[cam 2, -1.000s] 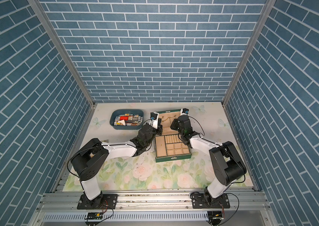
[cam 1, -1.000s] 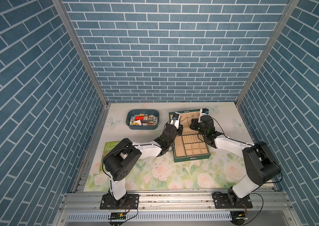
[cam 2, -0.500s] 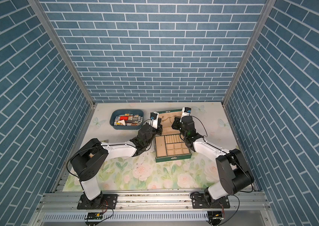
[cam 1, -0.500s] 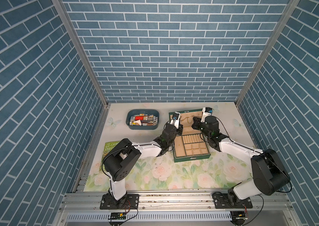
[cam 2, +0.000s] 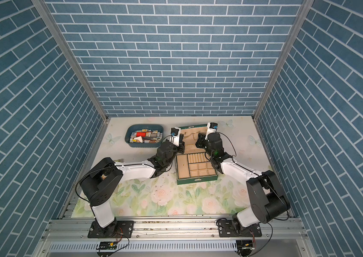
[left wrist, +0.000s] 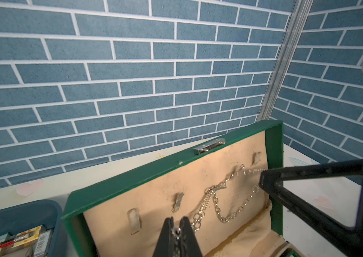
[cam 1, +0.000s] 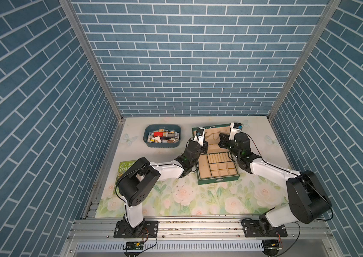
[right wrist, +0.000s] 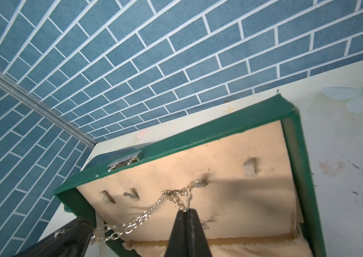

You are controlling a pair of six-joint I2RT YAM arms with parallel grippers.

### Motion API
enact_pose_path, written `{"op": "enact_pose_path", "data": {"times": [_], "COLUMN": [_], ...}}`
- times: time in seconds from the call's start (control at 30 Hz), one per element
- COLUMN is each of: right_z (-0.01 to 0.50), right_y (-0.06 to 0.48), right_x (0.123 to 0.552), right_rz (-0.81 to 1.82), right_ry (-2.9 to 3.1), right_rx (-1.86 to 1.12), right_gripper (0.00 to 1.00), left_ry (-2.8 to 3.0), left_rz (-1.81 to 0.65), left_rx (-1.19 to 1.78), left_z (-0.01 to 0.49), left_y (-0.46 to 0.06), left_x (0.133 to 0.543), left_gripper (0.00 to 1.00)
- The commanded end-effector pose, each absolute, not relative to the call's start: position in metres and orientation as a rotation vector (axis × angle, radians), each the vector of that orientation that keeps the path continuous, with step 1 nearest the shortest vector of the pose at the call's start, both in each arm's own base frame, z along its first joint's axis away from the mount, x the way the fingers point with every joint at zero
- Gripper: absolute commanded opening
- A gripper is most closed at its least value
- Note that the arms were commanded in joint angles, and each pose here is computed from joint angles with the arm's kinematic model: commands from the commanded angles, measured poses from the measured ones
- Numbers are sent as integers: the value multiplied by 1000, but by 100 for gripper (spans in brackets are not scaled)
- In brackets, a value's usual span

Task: Put jewelry chain into jewelry box
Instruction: Adjust the necklace in the storage slot.

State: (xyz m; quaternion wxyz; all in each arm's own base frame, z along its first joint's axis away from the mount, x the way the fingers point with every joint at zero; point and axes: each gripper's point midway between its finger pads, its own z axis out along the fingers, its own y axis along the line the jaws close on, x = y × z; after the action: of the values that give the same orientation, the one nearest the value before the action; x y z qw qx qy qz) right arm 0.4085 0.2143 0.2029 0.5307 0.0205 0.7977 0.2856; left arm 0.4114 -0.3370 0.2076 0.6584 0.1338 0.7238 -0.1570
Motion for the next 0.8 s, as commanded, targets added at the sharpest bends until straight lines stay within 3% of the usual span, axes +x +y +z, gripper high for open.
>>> {"op": "enact_pose_path", "data": {"times": [0.0, 0.23, 0.77], "right_z": [228, 235, 166], "right_y": [216, 218, 207], "right_x": [404, 407, 413], "right_rz": [732, 763, 688], "right_ry": [1818, 1808, 1964], "right_rx": [20, 30, 95], "right_gripper": [0, 0, 0], "left_ry": [1626, 1629, 1638], "left_rz": [-362, -357, -353], "left_rx": [295, 295, 301], "left_z": [218, 217, 213], "left_y": [-336, -336, -336], "left_x": [409, 409, 409], "left_gripper": [0, 0, 0]}}
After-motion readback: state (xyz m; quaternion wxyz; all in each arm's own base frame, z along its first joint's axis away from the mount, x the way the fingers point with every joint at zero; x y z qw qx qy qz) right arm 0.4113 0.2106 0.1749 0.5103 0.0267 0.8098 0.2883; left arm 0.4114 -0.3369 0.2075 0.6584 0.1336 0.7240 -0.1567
